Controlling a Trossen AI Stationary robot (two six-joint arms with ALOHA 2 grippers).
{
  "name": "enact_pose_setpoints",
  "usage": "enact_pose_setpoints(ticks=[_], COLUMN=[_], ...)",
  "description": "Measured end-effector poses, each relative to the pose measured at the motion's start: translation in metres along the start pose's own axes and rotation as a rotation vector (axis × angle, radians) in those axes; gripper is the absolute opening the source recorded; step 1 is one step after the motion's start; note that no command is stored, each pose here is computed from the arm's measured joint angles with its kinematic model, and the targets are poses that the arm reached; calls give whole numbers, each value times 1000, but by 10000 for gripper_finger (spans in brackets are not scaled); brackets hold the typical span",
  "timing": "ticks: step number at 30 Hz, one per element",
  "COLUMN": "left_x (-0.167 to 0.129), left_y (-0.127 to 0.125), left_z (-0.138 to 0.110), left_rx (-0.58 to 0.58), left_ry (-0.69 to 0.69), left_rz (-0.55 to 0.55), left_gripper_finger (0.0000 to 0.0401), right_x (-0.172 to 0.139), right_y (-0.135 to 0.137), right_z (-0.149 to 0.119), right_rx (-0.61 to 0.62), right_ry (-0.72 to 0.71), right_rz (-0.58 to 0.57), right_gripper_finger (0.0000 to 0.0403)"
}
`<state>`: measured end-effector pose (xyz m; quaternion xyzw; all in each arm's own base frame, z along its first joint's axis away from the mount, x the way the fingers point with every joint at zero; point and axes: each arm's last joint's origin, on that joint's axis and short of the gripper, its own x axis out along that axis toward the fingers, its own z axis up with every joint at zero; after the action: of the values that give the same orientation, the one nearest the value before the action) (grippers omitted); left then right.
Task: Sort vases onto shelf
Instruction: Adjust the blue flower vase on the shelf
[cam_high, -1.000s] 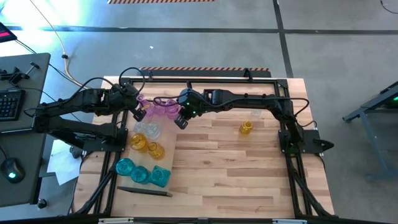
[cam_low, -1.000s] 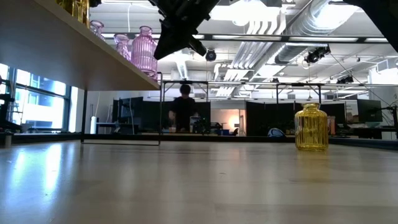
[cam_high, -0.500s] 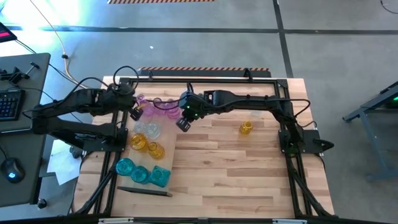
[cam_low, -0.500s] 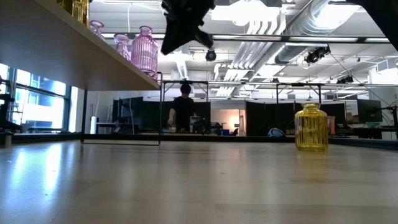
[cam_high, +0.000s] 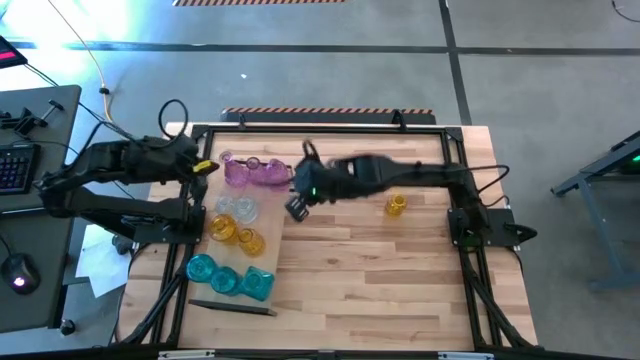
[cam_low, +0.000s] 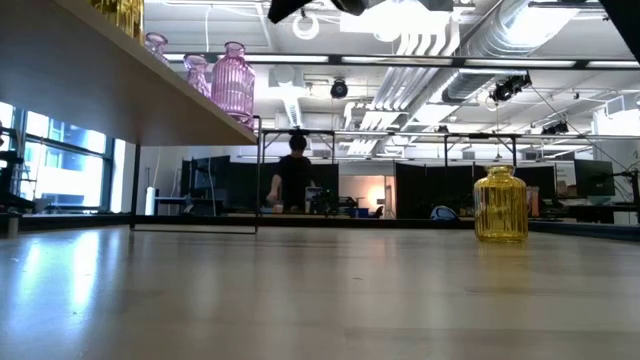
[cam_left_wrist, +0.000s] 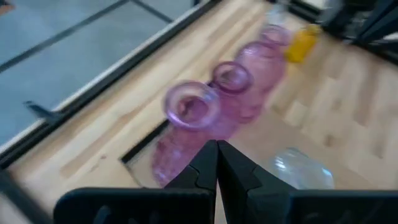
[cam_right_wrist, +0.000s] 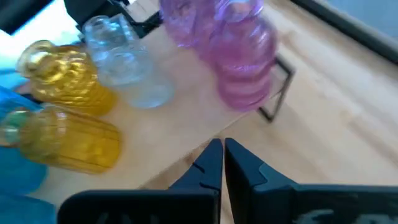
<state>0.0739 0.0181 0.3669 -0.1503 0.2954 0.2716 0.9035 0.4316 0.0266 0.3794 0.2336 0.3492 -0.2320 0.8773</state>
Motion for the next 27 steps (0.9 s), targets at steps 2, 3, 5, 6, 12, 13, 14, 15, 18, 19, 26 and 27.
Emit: enact_pose_setpoints(ticks=[2,3,5,6,12,13,14,15,18,19,26,27], left_x=[-5,-7,-13,-15,-29,-30,-32,-34,-39,-41,-50,-50], left_y=[1,1,3,3,8,9,11,12,15,16,21,22], left_z=[-3,-4,-7,-8,-14,-15,-16,-18,-21,-22,-28,-29], left_rx=[9,15,22,21,12,21,29,37,46,46,49,53], left_ry=[-2,-4,-12,-17,-52,-59,-67,-73,-88,-90,-122,-125], left_rz=[-50,-74,-121,-144,-253,-262,-270,-279,-313,-329,-372,-373], left_gripper_finger=[0,0,0,0,0,0,0,0,0,0,0,0], right_x=[1,2,4,5,18,19,19,18,10,6,7,11], right_y=[14,23,39,47,83,87,91,94,101,103,131,134], right_z=[-14,-20,-34,-42,-88,-97,-105,-114,-138,-145,-169,-170], right_rx=[64,105,197,243,477,509,534,552,612,636,717,717], right_ry=[-24,-50,-96,-117,-191,-198,-203,-209,-243,-254,-293,-293], right_rz=[-3,10,37,53,177,187,190,182,141,132,208,208], right_gripper_finger=[0,0,0,0,0,0,0,0,0,0,0,0])
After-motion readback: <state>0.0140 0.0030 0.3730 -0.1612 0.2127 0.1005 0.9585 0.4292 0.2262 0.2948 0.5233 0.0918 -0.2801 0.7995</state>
